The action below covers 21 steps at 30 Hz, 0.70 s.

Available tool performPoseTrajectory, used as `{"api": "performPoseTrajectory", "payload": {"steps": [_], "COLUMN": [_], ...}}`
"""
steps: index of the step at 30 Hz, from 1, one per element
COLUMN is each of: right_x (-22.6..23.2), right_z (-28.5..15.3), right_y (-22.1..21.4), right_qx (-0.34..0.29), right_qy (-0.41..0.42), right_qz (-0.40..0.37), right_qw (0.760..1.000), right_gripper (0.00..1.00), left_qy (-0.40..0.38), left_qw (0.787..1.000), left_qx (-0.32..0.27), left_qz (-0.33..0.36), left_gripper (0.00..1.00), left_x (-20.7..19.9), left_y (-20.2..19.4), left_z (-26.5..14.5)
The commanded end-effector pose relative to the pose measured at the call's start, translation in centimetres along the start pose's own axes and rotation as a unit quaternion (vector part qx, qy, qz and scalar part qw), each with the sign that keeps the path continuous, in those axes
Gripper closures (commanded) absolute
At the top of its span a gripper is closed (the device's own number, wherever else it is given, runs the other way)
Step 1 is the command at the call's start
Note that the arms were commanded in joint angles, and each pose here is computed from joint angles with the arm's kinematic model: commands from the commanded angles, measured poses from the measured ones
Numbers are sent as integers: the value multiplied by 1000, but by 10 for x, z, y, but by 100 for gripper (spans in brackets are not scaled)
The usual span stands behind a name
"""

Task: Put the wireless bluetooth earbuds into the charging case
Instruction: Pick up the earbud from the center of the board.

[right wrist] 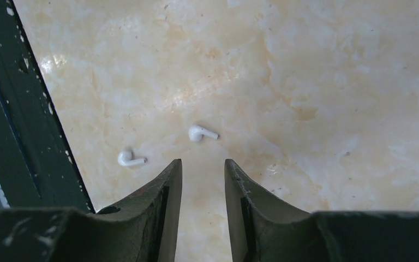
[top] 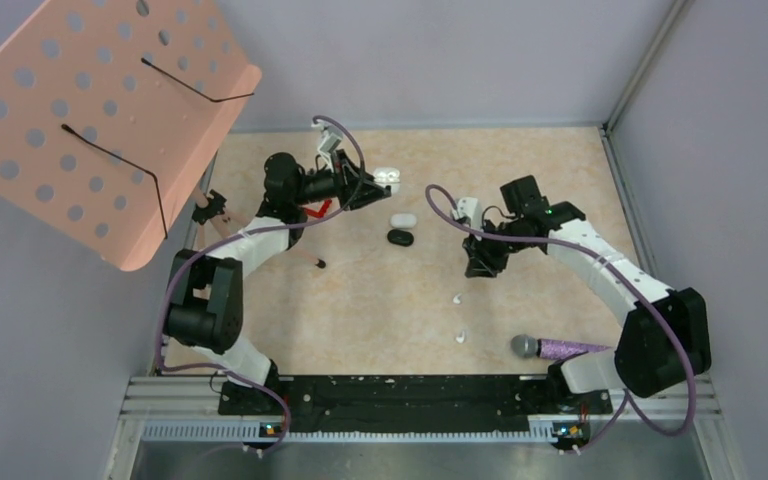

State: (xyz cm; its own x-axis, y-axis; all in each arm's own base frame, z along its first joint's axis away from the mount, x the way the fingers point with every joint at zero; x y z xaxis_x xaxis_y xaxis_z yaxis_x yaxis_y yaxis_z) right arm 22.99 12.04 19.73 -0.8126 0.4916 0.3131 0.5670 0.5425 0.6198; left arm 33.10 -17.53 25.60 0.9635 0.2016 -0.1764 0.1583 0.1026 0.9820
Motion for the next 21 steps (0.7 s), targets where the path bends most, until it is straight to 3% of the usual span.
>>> {"api": "performPoseTrajectory", "payload": {"steps": [1,7,12,21], "right_x": [-3,-9,7,18], "right_z": [18,45,54,53], "right_y": [-2,4,-10,-35], "right_qx": [9,81,66,75], "right_qy": [33,3,-77,-67], "right_qz": [-102,-203,-200,-185], "right_qw": [994,976,975,978], "right_gripper": [67,75,75,82], "left_qy": [40,73,97,115], "left_qw": [999,997,995,993], "left_qx": [-20,-13,-15,-13], "left_qz": [6,-7,-6,-13], "left_gripper": [100,100,100,100], "left_x": [0,7,11,16], "left_y": [14,12,15,16], "left_z": [-15,-24,-28,-33]}}
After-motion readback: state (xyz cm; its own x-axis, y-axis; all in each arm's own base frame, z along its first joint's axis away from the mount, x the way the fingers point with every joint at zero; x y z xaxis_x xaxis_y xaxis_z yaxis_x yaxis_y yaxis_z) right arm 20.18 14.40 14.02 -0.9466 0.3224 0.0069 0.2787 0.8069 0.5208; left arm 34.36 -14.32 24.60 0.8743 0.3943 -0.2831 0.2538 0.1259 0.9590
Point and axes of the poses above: each gripper's point midway between its finger pads, its own z axis out along the fingers, its own x axis along the line the jaws close on, y = z × x, the point moved 9 cm from there along -z, back along the fingers, and after that the axes turned 14 degrees about z, right-handed, at the moved point
